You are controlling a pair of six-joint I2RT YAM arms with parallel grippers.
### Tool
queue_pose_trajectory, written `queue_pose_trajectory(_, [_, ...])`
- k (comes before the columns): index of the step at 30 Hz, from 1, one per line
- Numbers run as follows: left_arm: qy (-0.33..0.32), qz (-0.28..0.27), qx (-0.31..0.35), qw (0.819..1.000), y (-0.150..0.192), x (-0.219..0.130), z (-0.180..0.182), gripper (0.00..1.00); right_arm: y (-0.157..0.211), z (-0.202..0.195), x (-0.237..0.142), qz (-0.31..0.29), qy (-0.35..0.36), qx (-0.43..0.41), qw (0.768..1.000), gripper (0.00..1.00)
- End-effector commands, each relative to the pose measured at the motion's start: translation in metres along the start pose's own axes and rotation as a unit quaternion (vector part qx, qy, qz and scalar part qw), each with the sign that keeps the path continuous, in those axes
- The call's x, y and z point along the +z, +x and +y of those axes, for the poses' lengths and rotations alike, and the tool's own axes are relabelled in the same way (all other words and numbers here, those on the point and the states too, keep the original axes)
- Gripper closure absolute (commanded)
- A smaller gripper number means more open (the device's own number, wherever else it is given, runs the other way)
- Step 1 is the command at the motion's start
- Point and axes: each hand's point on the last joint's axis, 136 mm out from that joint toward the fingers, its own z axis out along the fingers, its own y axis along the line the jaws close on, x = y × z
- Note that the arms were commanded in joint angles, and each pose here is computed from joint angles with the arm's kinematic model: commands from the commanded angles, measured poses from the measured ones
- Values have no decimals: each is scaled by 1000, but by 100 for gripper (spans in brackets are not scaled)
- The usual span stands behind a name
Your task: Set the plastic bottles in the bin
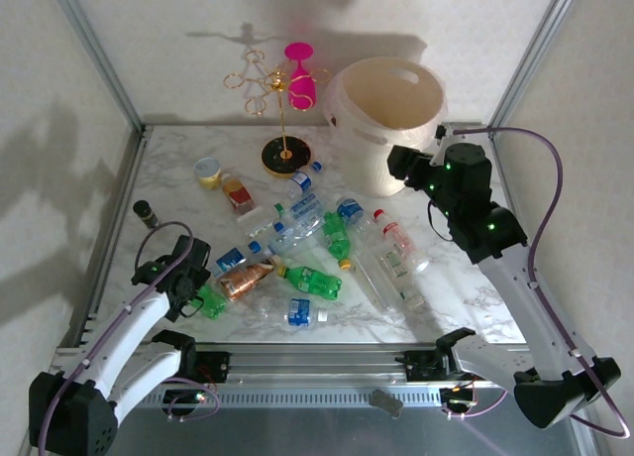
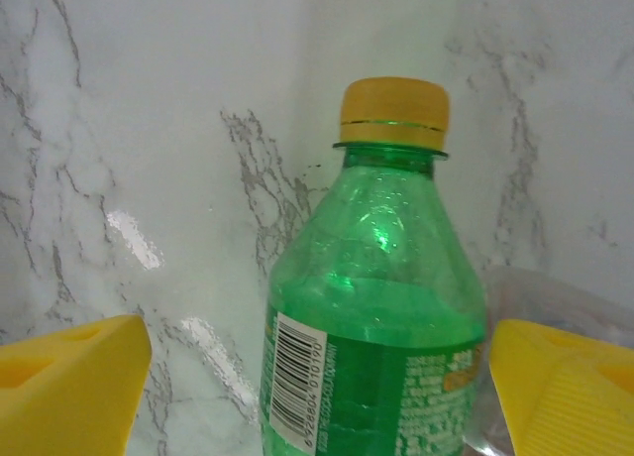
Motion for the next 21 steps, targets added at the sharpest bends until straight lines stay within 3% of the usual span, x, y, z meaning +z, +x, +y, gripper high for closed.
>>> queue_pose_trajectory(1, [6, 1, -30, 1000, 1, 6, -2, 13, -4, 1, -10, -13, -6, -2, 1000, 28])
queue_pose_trajectory(6, [15, 14, -27, 999, 9, 20, -11, 16, -3, 2, -13, -11, -9, -3, 1000, 28])
queue_pose_trajectory(13, [37, 17, -27, 999, 11, 27, -23, 27, -5, 6, -15, -9, -20, -4, 1000, 28])
queue_pose_trajectory(21, [46, -12, -24, 999, -3, 12, -22, 36, -9, 6, -18, -14, -17, 0, 1000, 27])
